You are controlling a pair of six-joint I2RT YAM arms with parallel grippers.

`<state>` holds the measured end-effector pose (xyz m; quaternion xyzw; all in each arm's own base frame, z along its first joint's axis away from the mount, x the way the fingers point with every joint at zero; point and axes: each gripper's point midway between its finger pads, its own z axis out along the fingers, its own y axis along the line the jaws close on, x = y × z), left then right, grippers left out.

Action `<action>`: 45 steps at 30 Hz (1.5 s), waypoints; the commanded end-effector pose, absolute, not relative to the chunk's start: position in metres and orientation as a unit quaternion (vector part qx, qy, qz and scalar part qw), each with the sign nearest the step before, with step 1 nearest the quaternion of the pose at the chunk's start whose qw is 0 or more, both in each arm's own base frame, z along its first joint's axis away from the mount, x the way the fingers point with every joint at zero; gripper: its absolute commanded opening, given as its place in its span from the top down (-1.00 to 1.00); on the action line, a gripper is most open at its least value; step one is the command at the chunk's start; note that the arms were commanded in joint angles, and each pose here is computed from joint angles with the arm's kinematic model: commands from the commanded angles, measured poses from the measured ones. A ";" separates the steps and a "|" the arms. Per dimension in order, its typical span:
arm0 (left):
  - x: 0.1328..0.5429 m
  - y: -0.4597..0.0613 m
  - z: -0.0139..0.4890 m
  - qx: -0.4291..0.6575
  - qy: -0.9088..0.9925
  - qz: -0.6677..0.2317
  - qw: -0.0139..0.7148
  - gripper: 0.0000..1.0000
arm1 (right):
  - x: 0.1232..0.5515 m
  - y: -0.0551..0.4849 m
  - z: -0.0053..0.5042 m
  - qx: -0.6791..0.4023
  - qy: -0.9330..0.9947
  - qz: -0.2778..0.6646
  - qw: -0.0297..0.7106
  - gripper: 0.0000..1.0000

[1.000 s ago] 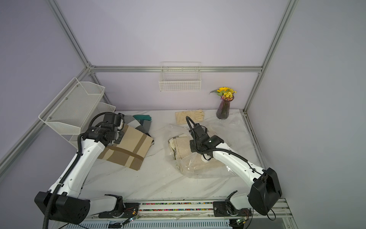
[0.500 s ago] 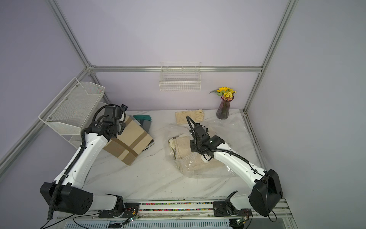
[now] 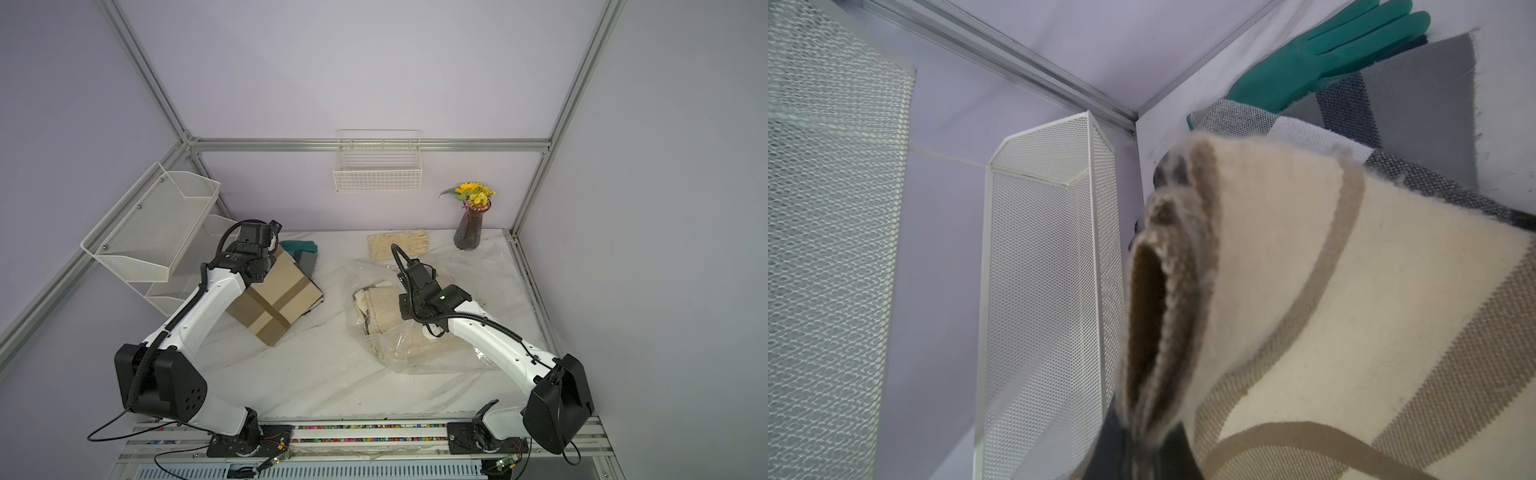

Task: Take the scarf out of the vacuum bag
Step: Place the scarf at the center of the board.

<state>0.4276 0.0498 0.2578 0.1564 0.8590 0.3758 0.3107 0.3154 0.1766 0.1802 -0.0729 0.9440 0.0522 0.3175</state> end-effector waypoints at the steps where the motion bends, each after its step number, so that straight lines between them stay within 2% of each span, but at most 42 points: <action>1: 0.450 0.060 0.282 0.125 0.827 0.413 0.361 1.00 | 0.317 0.171 0.190 -0.070 0.938 0.052 0.336 1.00; 12: 0.486 0.086 0.243 0.098 0.812 0.467 0.336 1.00 | 0.314 0.171 0.189 -0.071 0.938 0.054 0.335 1.00; 17: 0.505 0.098 0.222 0.100 0.795 0.507 0.318 1.00 | 0.311 0.187 0.192 -0.095 0.933 0.097 0.333 1.00; 23: 0.518 0.110 0.204 0.084 0.785 0.531 0.309 1.00 | 0.309 0.188 0.196 -0.097 0.931 0.104 0.336 1.00; 33: 0.538 0.119 0.187 0.078 0.784 0.538 0.299 0.97 | 0.310 0.188 0.194 -0.096 0.932 0.103 0.334 1.00; 34: 0.539 0.118 0.185 0.080 0.786 0.536 0.298 0.83 | 0.310 0.188 0.194 -0.095 0.932 0.103 0.333 1.00; 35: 0.540 0.118 0.184 0.080 0.787 0.533 0.299 0.54 | 0.310 0.188 0.193 -0.095 0.933 0.102 0.333 1.00; 36: 0.540 0.118 0.185 0.078 0.788 0.532 0.301 0.20 | 0.310 0.188 0.194 -0.096 0.932 0.102 0.333 1.00; 38: 0.540 0.118 0.189 0.074 0.786 0.529 0.310 -0.74 | 0.311 0.188 0.193 -0.095 0.933 0.102 0.333 1.00; 39: 0.540 0.118 0.191 0.071 0.785 0.528 0.315 -0.99 | 0.310 0.189 0.193 -0.096 0.933 0.102 0.332 1.00; 45: 0.539 0.120 0.198 0.057 0.794 0.511 0.325 -1.00 | 0.312 0.190 0.191 -0.097 0.934 0.102 0.328 1.00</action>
